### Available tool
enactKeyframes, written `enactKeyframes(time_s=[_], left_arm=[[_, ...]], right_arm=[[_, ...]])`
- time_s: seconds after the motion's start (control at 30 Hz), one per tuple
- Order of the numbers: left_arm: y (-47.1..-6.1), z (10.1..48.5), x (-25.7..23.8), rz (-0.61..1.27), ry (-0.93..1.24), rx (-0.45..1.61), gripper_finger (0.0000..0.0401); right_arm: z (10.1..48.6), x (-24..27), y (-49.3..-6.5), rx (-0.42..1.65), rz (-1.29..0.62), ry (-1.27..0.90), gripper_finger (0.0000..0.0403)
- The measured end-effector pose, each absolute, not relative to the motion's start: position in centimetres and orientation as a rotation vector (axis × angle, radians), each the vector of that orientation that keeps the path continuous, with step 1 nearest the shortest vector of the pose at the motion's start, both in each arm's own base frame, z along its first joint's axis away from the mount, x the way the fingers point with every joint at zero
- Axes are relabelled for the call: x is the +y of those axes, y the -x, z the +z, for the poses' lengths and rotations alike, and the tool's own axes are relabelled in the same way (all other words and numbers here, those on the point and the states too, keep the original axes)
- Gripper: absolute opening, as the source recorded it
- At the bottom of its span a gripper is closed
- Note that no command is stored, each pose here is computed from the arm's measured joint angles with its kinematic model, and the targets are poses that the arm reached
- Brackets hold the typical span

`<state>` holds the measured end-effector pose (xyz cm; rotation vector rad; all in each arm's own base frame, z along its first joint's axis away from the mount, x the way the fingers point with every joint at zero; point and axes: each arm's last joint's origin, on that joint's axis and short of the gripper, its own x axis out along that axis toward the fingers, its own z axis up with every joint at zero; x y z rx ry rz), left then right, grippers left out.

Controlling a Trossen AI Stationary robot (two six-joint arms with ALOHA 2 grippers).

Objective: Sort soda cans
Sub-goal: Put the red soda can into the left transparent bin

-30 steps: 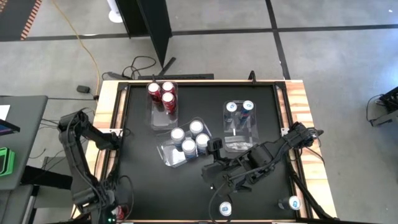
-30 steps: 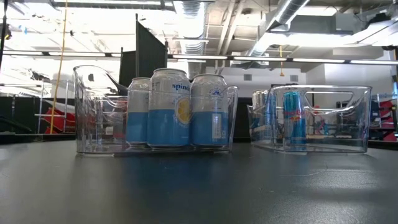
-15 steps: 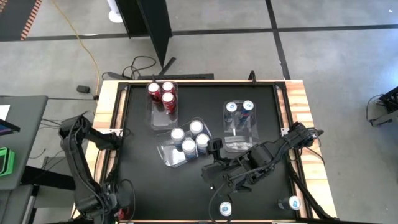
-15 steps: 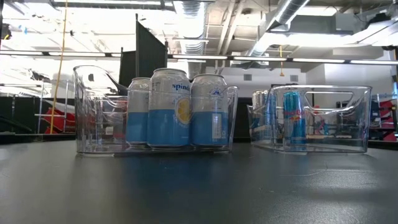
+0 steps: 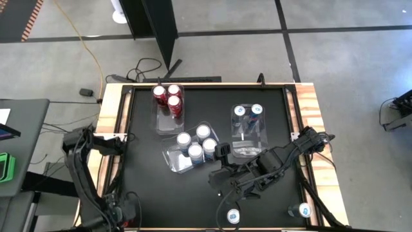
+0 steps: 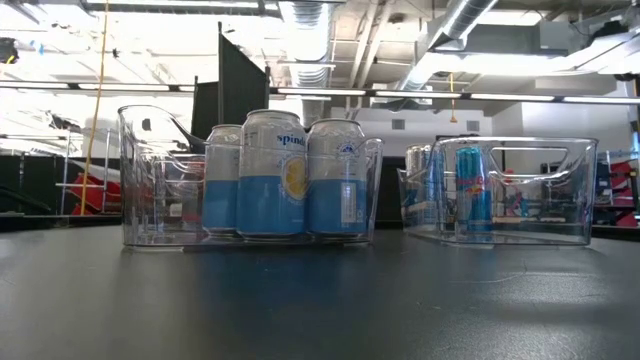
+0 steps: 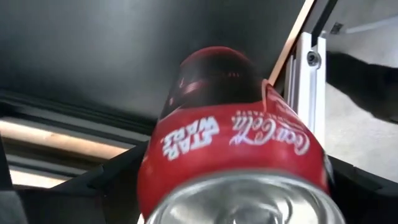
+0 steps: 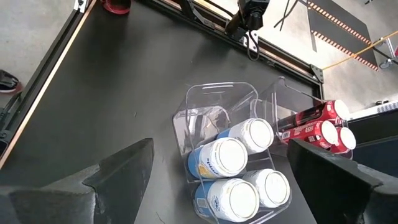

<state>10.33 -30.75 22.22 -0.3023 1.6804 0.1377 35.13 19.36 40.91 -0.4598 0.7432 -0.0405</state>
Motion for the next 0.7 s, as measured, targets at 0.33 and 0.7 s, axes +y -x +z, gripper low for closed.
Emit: enactKeyframes(time_s=[0.33,0.7], left_arm=[[-10.34,21.29,-31.02,0.130,0.213,1.622,0.0309],[-10.59,21.34,-30.90,0.140,0.188,1.529,0.0294]], right_arm=[[40.92,19.36,-35.13,0.743,-0.043,0.455,0.0388],[40.92,19.36,-35.13,0.742,-0.046,0.444,0.0388]])
